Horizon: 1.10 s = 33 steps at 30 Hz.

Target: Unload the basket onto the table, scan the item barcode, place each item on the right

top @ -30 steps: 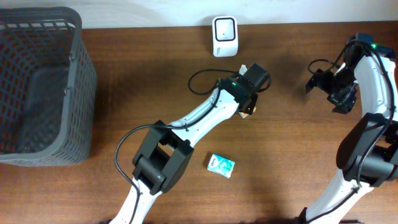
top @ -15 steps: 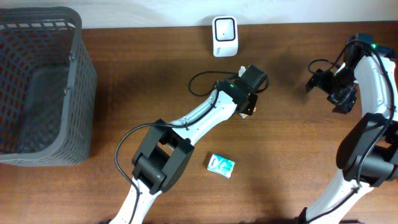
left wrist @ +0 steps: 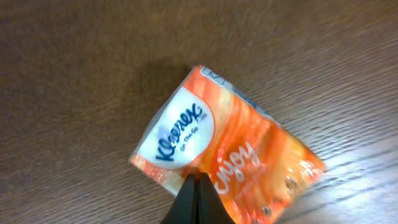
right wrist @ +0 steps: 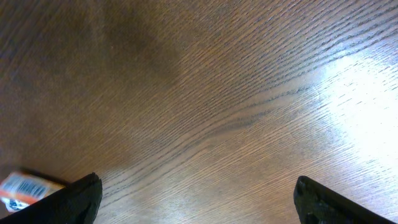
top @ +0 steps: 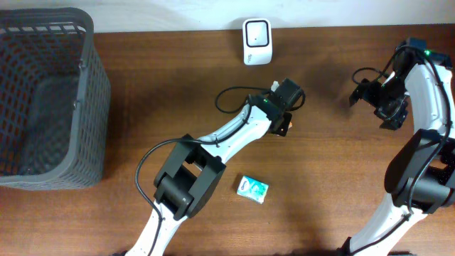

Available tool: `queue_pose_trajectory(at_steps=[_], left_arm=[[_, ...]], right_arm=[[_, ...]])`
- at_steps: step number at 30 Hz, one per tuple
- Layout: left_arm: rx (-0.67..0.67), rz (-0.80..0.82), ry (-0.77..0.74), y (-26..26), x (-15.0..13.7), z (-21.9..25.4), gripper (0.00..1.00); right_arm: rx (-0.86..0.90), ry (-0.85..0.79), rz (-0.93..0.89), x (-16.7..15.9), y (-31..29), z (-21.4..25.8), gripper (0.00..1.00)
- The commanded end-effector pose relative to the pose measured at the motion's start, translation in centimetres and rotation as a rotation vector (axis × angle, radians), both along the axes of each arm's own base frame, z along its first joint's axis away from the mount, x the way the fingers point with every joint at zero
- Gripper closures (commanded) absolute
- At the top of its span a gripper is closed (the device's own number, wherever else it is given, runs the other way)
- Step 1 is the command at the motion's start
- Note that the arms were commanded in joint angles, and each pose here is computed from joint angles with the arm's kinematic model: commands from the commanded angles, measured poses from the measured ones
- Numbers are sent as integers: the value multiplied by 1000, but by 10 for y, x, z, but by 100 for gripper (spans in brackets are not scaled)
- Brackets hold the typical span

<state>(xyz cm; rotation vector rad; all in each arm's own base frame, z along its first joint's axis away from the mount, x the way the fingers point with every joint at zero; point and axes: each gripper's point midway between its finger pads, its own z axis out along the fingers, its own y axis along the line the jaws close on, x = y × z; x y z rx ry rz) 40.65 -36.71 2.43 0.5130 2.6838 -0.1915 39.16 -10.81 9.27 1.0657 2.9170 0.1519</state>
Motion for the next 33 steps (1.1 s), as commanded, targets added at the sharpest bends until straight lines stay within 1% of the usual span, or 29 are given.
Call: queue_pose_trajectory(at_steps=[1,23,29,33], left_arm=[[37,-1,53,9,-9,-25,100],[79,1,91,19,-19,-33,100],[74,10,54,17,-11,-31,100],[96,28,28,24,-4,-30,100]], right_arm=[[2,-21,-3,2,2,8,2],[2,-21,-3,2,2,8,2],[2,-21,-3,2,2,8,2],[2,-22,-3,2,2,8,2]])
